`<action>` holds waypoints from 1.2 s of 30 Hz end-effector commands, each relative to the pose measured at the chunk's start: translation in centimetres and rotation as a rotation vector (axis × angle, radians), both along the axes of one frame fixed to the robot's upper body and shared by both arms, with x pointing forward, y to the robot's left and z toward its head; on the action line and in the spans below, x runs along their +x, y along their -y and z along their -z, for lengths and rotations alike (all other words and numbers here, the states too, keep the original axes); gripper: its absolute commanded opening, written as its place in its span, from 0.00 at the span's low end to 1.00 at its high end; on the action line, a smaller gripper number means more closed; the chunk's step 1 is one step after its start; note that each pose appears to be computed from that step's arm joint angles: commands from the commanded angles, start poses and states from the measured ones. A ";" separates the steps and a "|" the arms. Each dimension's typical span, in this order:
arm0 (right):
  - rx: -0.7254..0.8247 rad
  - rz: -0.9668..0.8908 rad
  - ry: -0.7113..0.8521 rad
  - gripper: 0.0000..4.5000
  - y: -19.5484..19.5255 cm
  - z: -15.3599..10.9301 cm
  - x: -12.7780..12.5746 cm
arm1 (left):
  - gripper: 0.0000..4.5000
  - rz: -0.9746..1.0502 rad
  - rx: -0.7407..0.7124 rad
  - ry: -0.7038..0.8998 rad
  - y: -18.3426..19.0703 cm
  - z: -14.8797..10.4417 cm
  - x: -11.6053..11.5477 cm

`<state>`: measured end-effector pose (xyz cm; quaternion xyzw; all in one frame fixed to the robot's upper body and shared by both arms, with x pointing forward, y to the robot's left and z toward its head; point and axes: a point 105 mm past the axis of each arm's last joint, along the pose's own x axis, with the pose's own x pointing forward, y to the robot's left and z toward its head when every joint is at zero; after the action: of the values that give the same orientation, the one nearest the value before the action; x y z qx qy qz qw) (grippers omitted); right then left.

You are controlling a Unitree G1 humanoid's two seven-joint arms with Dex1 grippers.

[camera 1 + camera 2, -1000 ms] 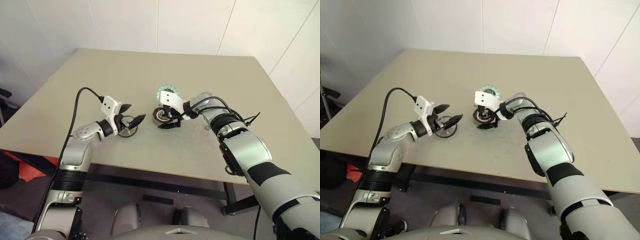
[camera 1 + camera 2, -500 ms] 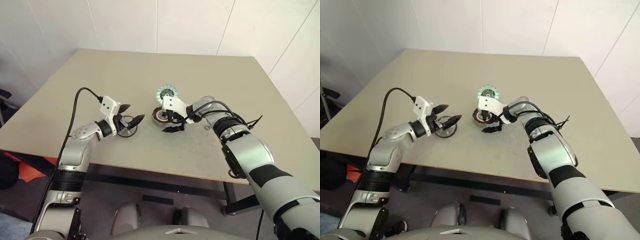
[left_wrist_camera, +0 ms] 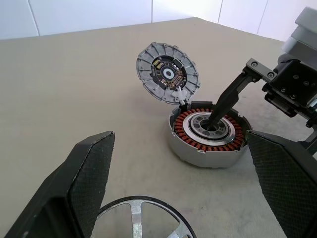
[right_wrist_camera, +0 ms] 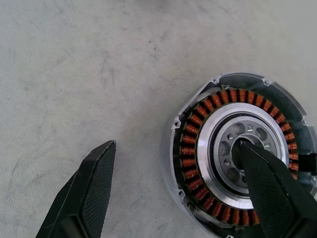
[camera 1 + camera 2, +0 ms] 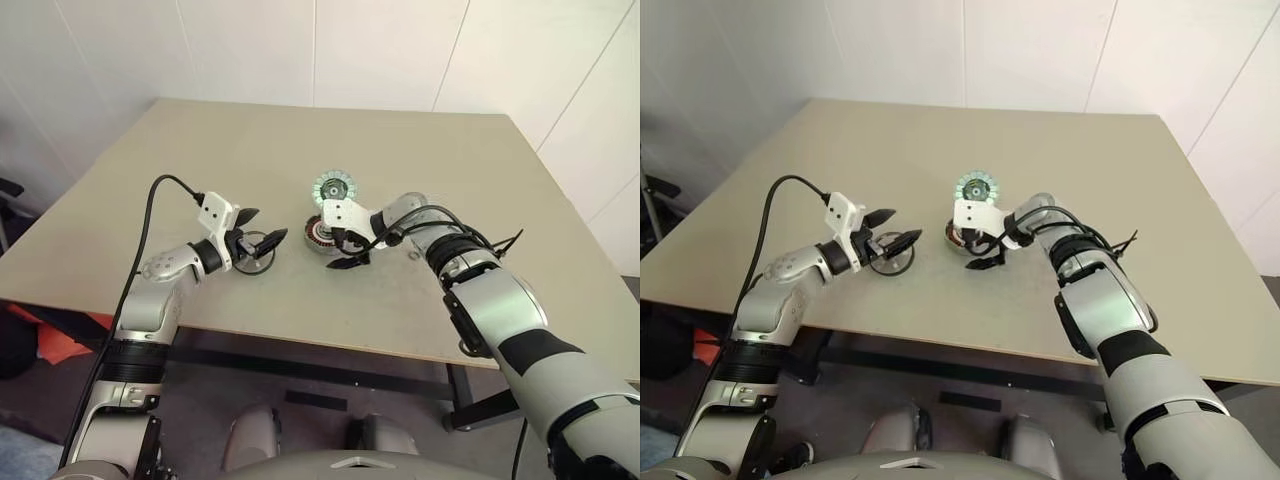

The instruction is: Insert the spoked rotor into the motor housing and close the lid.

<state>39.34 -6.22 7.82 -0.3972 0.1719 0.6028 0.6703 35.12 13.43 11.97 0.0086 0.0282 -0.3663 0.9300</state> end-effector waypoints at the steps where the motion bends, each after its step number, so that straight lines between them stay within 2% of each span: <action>1: -0.080 -0.029 0.041 1.00 -0.2 -0.5 0.4 | 1.00 -0.013 0.000 0.061 -0.4 -1.6 0.3; 6: -0.130 -0.037 0.071 1.00 -0.4 -0.5 0.6 | 1.00 -0.042 0.005 0.068 -1.2 -1.7 0.2; 9: -0.133 -0.033 0.078 0.87 -0.7 -0.7 0.8 | 1.00 -0.053 0.008 0.068 -1.5 -1.6 0.1; 12: -0.115 -0.021 0.106 0.66 -1.1 -1.2 1.1 | 1.00 -0.060 0.010 0.068 -1.6 -1.5 0.0; 17: -0.108 -0.013 0.105 0.66 -1.0 -1.4 1.2 | 1.00 -0.062 0.011 0.066 -1.6 -1.5 0.0; 21: -0.115 -0.014 0.096 0.49 -0.4 -1.5 1.2 | 1.00 -0.060 0.012 0.068 -1.5 -1.5 0.1; 27: -0.112 -0.008 0.109 0.47 0.5 -1.9 1.4 | 1.00 -0.055 0.012 0.066 -1.3 -1.4 0.3; 36: -0.176 0.000 0.140 0.47 4.5 -2.2 1.5 | 1.00 -0.055 0.010 0.062 -1.2 -1.2 0.4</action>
<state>40.30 -9.00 8.93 -0.4775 0.1775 0.5752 0.6400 35.28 14.80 11.71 0.0133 0.0301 -0.3374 0.9408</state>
